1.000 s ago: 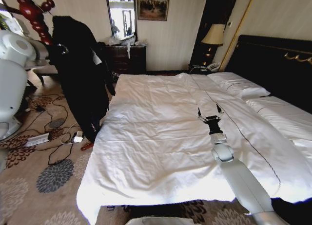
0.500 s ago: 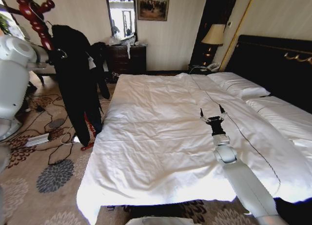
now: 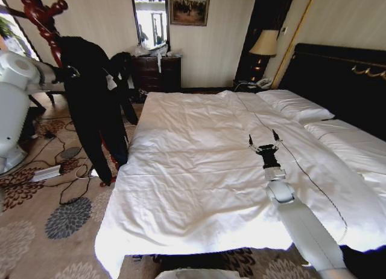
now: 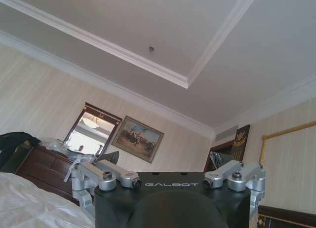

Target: Pick up the clothes from the bed and hang them on the clothes hanger.

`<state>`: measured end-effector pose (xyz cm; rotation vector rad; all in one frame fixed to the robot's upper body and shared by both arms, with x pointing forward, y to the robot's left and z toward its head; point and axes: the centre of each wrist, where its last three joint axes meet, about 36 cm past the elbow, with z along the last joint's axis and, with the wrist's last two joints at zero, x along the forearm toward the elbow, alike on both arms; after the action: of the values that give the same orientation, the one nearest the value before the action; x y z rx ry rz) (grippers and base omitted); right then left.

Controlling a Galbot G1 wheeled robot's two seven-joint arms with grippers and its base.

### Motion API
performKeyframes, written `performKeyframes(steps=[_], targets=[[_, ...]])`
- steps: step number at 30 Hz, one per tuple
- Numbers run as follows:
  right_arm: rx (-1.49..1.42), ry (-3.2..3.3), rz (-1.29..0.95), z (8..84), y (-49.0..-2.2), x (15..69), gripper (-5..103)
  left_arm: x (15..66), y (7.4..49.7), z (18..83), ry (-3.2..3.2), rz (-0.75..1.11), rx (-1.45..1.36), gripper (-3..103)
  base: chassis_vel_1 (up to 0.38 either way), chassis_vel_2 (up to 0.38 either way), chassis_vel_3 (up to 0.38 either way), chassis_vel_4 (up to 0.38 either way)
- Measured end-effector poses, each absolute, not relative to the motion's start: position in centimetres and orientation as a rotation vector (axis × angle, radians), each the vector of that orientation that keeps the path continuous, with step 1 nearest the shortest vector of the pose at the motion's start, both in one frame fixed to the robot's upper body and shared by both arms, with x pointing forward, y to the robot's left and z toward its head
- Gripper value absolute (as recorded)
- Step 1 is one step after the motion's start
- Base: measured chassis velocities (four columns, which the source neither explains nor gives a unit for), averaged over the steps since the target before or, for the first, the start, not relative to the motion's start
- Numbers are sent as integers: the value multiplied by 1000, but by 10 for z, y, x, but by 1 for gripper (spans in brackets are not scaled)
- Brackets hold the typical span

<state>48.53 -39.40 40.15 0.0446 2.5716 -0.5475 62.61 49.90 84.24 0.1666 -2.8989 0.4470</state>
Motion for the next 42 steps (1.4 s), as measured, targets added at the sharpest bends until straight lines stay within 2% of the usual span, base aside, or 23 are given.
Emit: performKeyframes(steps=[13,23,36,39,42], targets=[[56,2577,-548,397,-398,488,100,646,488,863,-2915,447,120,19,0,0,0,0],[60,2576,-543,396,-399,488,100,664,481,853,-2877,397,111,19,0,0,0,0],[54,2570,-545,396,-400,488,100,646,487,837,-2882,383,140,17,0,0,0,0],[51,2571,-542,395,-399,488,100,638,487,836,-2895,380,145,28,0,0,0,0],[49,2572,-541,394,-398,488,100,625,487,834,-2916,371,152,33,0,0,0,0]])
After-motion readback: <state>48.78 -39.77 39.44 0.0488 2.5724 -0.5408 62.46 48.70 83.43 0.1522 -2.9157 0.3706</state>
